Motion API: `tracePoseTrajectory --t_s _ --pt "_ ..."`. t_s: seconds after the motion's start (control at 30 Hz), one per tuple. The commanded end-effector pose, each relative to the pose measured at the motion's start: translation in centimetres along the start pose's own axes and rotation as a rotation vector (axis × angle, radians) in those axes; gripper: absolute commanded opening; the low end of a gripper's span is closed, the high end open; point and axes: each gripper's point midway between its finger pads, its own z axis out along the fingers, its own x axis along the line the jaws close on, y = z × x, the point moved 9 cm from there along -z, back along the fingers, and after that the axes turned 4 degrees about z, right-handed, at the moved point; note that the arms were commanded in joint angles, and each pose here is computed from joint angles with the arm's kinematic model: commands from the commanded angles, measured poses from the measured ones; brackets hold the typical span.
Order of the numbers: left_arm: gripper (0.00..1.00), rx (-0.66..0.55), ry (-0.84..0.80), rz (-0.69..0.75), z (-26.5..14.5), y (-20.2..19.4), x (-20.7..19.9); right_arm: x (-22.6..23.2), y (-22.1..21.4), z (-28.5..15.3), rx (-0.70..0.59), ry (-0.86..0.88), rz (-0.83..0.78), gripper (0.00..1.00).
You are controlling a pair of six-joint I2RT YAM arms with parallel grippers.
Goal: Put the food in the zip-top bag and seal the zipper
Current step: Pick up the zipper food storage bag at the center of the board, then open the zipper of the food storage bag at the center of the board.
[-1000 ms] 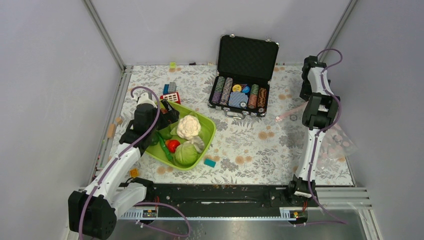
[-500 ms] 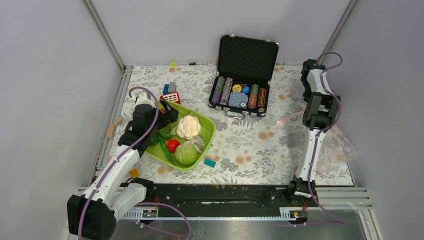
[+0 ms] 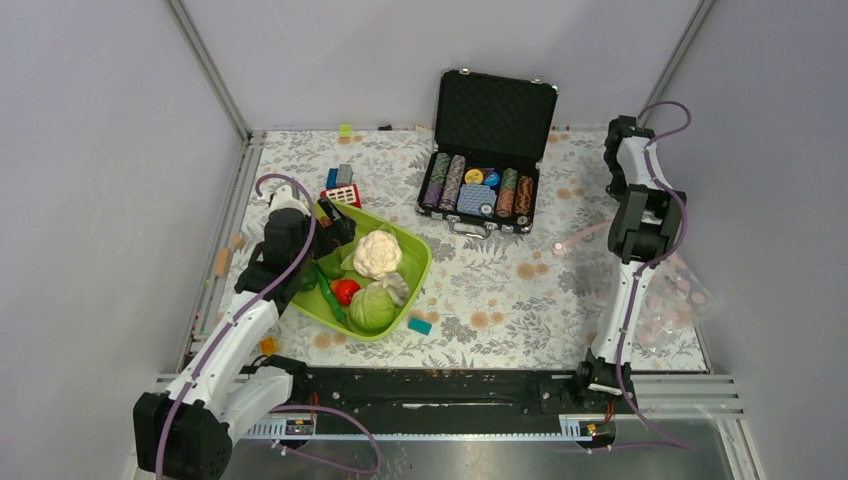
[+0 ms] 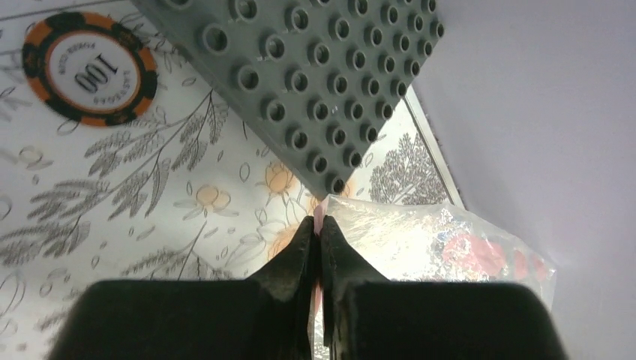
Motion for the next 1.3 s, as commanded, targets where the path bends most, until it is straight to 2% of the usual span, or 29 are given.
tracePoseTrajectory --t_s 0.0,0.07,0.27,0.33,0.5,0.67,0.8,1.0,1.13,1.27 --pt "0.99 -0.07 -0.059 -0.013 -0.8 1.4 -1.0 -3.1 1.4 -6.1 -0.099 0.129 0.087 0.0" --pt "0.99 -0.068 -0.098 -0.016 -1.1 1.4 -1.3 -3.3 0.9 -8.9 -0.137 0.232 0.067 0.0" --pt "0.99 -0.04 -0.156 -0.04 -2.9 1.2 -1.8 -3.5 -4.7 -16.5 -0.254 0.483 -0.039 0.0" --pt "0.99 -0.019 -0.224 -0.047 -3.8 1.0 -2.3 -3.8 -7.3 -19.3 -0.284 0.642 -0.066 0.0" --pt "0.99 0.004 -0.41 -0.06 -6.2 0.6 -3.6 -2.8 -15.8 -24.9 -0.313 1.035 -0.247 0.0" --pt "0.99 0.065 -0.629 -0.043 -8.5 -0.3 -5.9 -3.0 -22.7 -28.5 -0.342 1.241 -0.356 0.0" --pt "0.99 0.126 -0.731 -0.018 -9.5 -2.3 -8.6 -3.6 -25.7 -29.5 -0.344 1.275 -0.25 0.0" --pt "0.99 0.261 -0.87 0.041 -10.3 -6.0 -14.3 -3.8 -27.7 -31.0 -0.36 1.303 -0.111 0.0" --pt "0.99 0.305 -0.843 0.113 -10.6 -8.6 -17.8 -4.1 -27.8 -31.2 -0.409 1.17 0.002 0.0" --pt "0.98 0.292 -0.72 0.213 -10.0 -10.1 -19.9 -4.3 -28.1 -31.3 -0.446 1.033 0.062 0.0"
